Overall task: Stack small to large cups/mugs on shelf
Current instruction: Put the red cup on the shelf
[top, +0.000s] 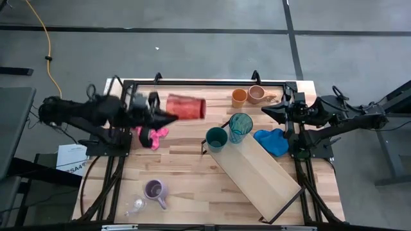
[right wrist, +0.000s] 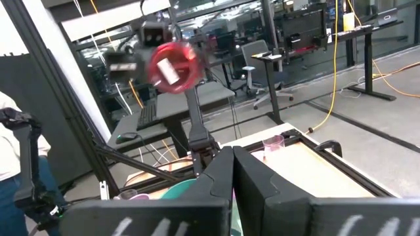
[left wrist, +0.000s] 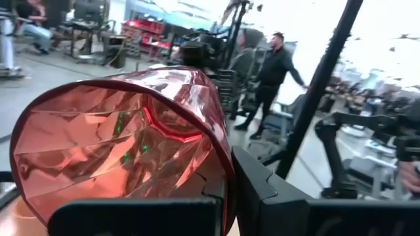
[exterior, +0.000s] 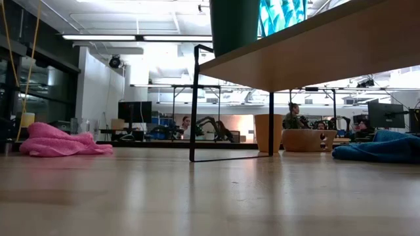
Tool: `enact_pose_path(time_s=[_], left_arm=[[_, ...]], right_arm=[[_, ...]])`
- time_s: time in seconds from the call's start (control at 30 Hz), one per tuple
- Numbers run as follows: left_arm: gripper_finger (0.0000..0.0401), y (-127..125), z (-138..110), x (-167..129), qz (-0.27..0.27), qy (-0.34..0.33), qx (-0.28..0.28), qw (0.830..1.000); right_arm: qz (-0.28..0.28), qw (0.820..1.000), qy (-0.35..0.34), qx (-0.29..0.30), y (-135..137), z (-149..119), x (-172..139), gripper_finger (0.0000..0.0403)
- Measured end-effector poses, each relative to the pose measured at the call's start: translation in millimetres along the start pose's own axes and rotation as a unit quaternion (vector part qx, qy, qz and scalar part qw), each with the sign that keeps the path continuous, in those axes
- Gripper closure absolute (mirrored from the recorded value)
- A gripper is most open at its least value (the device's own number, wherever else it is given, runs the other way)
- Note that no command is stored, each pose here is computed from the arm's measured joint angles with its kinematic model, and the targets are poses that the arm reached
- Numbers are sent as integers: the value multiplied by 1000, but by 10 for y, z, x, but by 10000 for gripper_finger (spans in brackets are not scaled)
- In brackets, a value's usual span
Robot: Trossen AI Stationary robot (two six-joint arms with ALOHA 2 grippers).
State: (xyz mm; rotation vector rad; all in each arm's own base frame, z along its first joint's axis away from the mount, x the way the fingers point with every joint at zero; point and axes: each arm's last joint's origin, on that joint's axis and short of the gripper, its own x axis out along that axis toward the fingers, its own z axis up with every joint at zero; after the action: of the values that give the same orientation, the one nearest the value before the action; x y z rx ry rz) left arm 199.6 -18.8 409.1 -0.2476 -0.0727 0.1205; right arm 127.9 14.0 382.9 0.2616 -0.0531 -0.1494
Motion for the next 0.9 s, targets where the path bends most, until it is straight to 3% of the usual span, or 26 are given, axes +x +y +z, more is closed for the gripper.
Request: enact_pose_path(time_s=[0.17,0.9], left_arm=[[401,-116,-147,12,-5,-11,-7,1000],[401,-128,-64,-66,-16,-25,-11,999]], right_arm=[[0,1000,0,0,0,0,0,402],[0,1000,0,0,0,0,0,402]])
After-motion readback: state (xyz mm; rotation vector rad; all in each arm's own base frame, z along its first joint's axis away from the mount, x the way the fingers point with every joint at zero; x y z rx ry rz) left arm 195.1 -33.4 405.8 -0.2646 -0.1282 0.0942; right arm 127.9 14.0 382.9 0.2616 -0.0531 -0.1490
